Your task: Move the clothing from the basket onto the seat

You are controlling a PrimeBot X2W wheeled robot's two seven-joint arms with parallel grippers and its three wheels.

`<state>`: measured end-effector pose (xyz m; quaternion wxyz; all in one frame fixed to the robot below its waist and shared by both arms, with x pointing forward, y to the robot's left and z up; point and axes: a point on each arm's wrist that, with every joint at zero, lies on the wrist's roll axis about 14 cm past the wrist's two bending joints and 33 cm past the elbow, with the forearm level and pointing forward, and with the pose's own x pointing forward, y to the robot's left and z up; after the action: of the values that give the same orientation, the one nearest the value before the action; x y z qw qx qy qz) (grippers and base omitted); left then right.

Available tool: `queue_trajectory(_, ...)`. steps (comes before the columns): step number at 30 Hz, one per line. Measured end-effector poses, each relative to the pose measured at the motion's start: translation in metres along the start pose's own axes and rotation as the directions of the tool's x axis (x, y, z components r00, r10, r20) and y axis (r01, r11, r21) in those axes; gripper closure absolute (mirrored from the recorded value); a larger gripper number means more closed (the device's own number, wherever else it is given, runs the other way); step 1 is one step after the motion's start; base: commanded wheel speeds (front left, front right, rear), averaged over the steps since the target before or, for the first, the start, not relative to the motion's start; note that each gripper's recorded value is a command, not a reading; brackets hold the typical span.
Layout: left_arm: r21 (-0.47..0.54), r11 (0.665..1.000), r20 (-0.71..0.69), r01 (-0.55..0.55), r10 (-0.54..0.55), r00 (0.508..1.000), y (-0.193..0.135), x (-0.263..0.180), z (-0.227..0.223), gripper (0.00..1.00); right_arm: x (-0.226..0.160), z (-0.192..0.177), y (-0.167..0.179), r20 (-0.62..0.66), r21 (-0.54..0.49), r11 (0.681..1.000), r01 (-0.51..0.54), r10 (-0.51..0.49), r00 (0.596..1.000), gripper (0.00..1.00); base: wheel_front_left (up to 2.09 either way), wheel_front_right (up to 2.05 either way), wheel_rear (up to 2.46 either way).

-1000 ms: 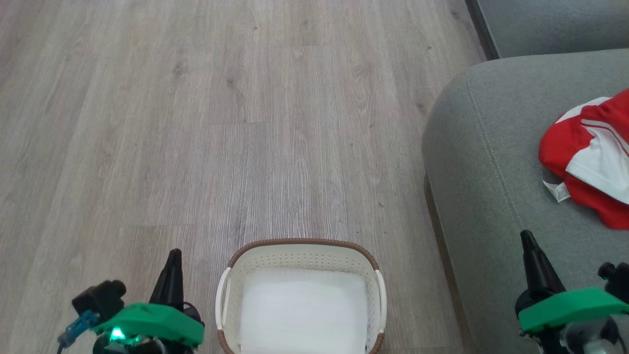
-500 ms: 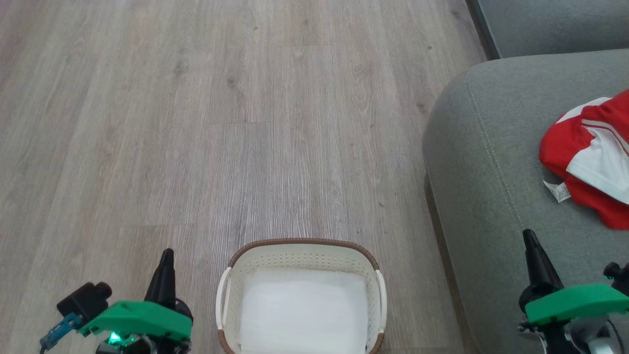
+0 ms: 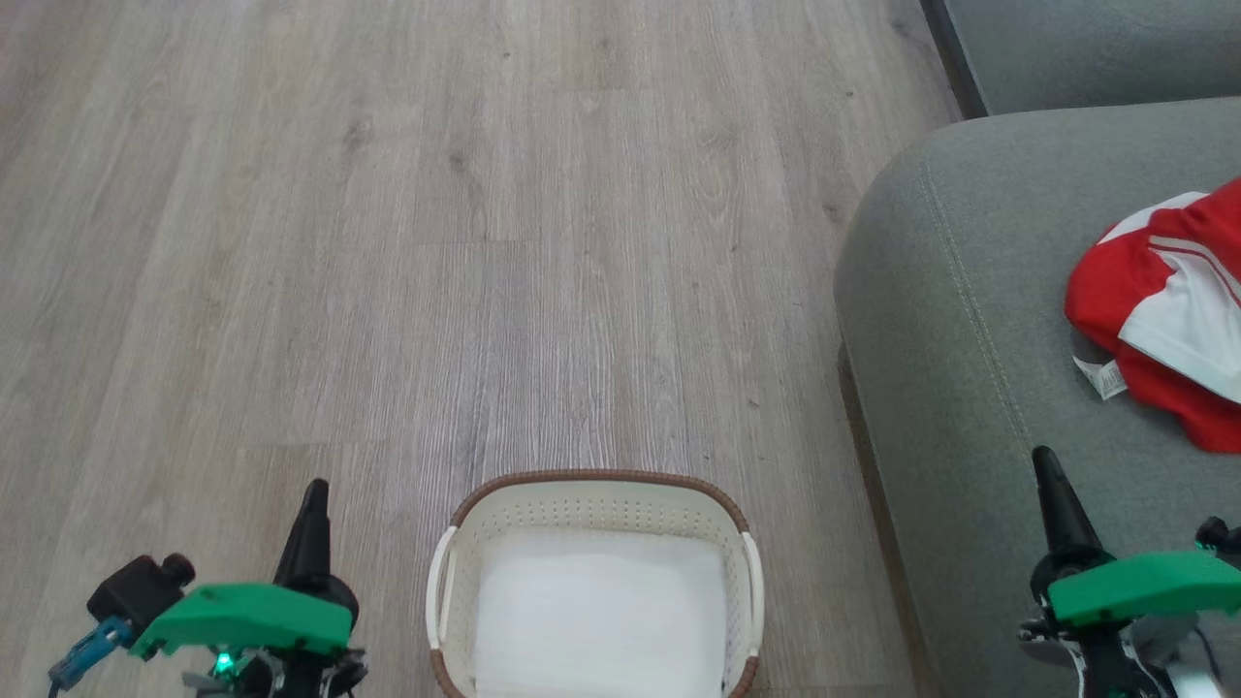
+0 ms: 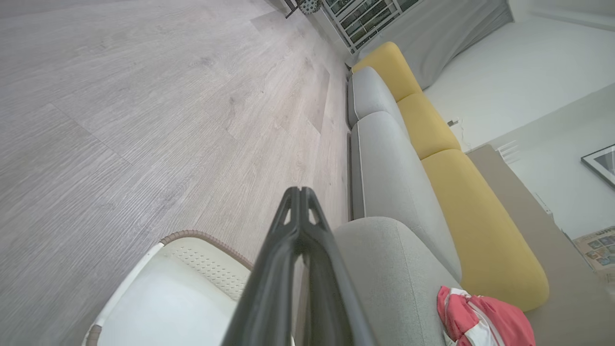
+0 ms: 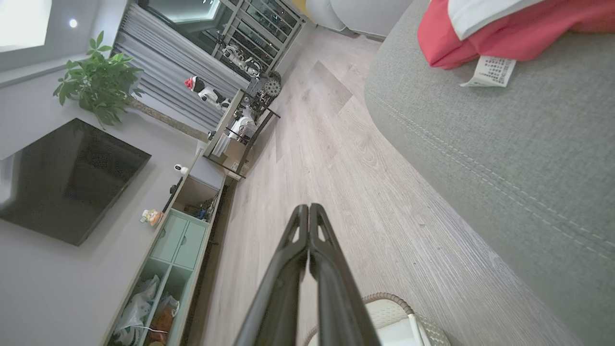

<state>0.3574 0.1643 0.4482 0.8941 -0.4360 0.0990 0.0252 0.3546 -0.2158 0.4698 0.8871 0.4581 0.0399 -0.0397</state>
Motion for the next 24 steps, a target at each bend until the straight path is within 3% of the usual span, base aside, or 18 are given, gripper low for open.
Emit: queue_trajectory(24, -0.277, 0.961, 0.009, 0.01, -0.008, 1.0, 0.0, 0.004, 0.012, 1.0, 0.008, -0.001, 0.004, -0.002, 0.257, 0.967, 0.006, -0.006, 1.0, 1.0, 0.0, 0.0, 0.0)
